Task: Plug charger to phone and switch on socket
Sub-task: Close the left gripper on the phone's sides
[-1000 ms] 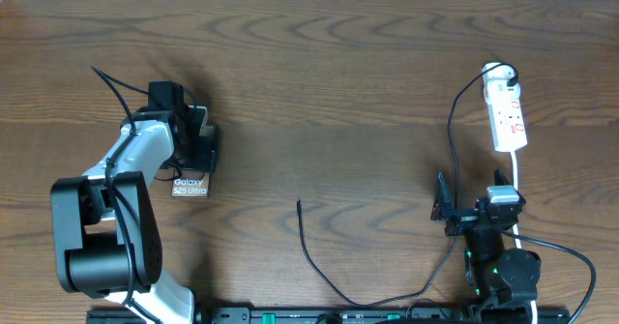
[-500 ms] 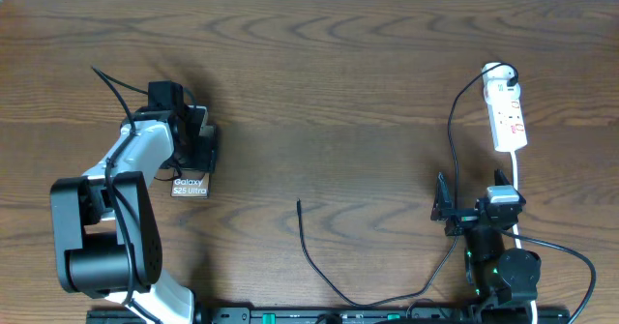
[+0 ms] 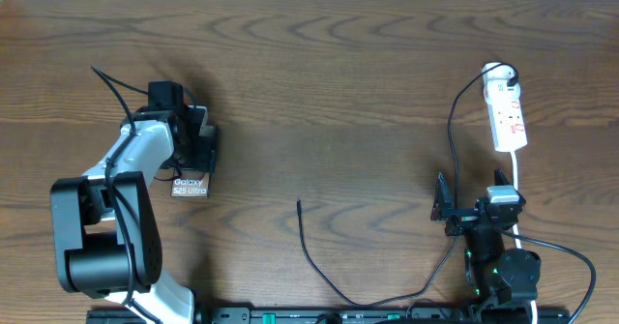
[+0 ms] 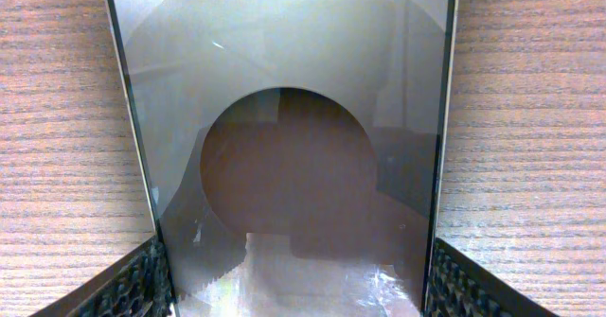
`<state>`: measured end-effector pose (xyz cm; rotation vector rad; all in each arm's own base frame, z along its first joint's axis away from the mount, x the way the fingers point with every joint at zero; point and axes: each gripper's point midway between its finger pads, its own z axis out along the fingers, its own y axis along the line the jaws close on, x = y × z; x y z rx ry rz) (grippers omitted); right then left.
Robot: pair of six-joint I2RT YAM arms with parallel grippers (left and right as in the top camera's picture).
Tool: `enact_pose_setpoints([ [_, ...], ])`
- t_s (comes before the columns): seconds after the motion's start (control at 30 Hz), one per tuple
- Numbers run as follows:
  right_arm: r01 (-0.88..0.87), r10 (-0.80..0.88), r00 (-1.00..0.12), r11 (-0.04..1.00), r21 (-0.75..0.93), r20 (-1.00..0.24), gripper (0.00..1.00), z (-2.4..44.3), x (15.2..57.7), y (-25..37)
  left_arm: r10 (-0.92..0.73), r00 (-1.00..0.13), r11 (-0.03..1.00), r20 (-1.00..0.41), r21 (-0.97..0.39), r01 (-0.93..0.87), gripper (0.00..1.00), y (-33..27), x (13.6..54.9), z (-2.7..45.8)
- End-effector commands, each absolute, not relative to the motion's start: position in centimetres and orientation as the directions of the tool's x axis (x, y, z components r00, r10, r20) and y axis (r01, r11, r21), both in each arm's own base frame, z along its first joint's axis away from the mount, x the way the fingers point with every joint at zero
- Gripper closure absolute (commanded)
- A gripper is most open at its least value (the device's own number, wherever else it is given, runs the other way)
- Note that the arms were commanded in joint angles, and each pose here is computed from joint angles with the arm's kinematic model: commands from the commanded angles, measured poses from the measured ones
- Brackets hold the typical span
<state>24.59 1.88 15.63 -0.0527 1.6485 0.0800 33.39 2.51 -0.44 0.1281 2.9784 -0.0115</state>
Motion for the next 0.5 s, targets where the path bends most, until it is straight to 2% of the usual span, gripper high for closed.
enact_pose_setpoints([
  [0.0, -0.082, 0.017, -0.077, 0.996, 0.024, -0.997, 0.01, 15.65, 24.55, 1.88, 0.091, -0.995, 0.995, -0.051, -0.03, 0.093, 0.81, 2.15, 30.67, -3.28],
  [0.03, -0.082, 0.017, -0.077, 0.996, 0.024, -0.997, 0.01, 15.65, 24.55, 1.88, 0.091, -0.994, 0.995, -0.052, -0.03, 0.093, 0.88, 2.16, 30.68, -3.28],
  [0.1, -0.082, 0.017, -0.077, 0.996, 0.024, -0.997, 0.01, 15.65, 24.55, 1.88, 0.091, -0.994, 0.995, -0.054, -0.029, 0.092, 0.92, 2.16, 30.72, -3.27],
  [0.47, -0.082, 0.017, -0.077, 0.996, 0.024, -0.997, 0.01, 15.65, 24.55, 1.88, 0.09, -0.994, 0.993, -0.066, -0.064, 0.095, 0.93, 1.56, 31.17, -2.54],
])
